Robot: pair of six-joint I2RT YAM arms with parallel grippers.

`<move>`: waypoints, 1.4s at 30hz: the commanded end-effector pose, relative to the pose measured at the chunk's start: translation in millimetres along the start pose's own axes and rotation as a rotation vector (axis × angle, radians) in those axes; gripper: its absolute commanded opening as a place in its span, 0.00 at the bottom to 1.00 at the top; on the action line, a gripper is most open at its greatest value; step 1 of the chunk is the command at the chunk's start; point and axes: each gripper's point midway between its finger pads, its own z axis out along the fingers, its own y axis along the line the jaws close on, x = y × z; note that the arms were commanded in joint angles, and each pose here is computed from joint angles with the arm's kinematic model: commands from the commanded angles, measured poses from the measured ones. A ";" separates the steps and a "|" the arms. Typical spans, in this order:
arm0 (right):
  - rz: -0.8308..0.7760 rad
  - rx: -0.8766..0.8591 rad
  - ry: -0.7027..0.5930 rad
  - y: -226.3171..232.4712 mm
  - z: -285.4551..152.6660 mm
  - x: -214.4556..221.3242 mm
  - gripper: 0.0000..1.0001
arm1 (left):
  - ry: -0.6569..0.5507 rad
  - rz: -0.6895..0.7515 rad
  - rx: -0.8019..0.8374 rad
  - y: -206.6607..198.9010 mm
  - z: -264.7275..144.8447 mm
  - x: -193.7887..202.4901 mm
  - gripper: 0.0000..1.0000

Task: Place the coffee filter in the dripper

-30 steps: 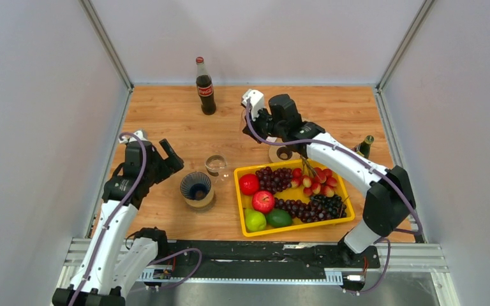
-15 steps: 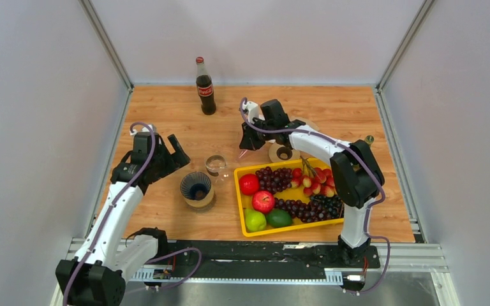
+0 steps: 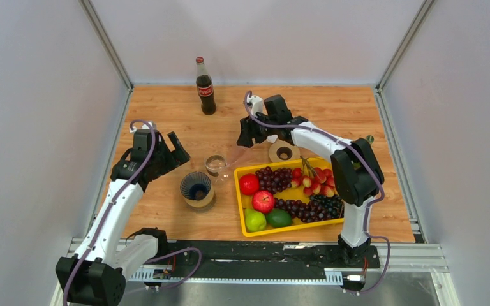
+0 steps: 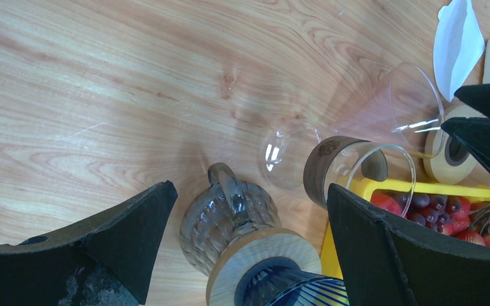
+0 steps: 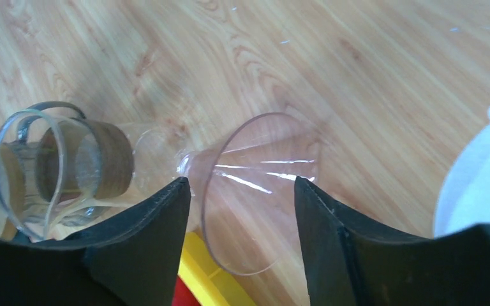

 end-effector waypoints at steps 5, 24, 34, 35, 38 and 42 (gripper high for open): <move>-0.028 0.353 -0.179 -75.3 -40.8 -63.2 0.75 | -0.052 0.022 0.018 -7.1 -6.2 -18.1 1.00; -0.162 0.796 -0.030 -164.7 -2.4 -33.6 0.77 | -0.041 0.036 -0.038 3.0 1.5 -16.4 1.00; -0.214 0.917 0.043 -178.0 0.8 -12.8 0.72 | -0.042 0.044 -0.073 11.2 0.4 -14.1 1.00; -0.217 0.923 0.050 -179.5 1.0 -10.7 0.72 | -0.044 0.044 -0.075 11.7 -0.3 -14.2 1.00; -0.217 0.929 0.060 -180.9 2.0 -6.5 0.67 | -0.043 0.044 -0.083 13.9 -1.2 -13.2 1.00; -0.209 0.936 0.064 -181.8 2.0 -3.1 0.50 | -0.050 0.043 -0.083 14.5 -3.1 -13.7 1.00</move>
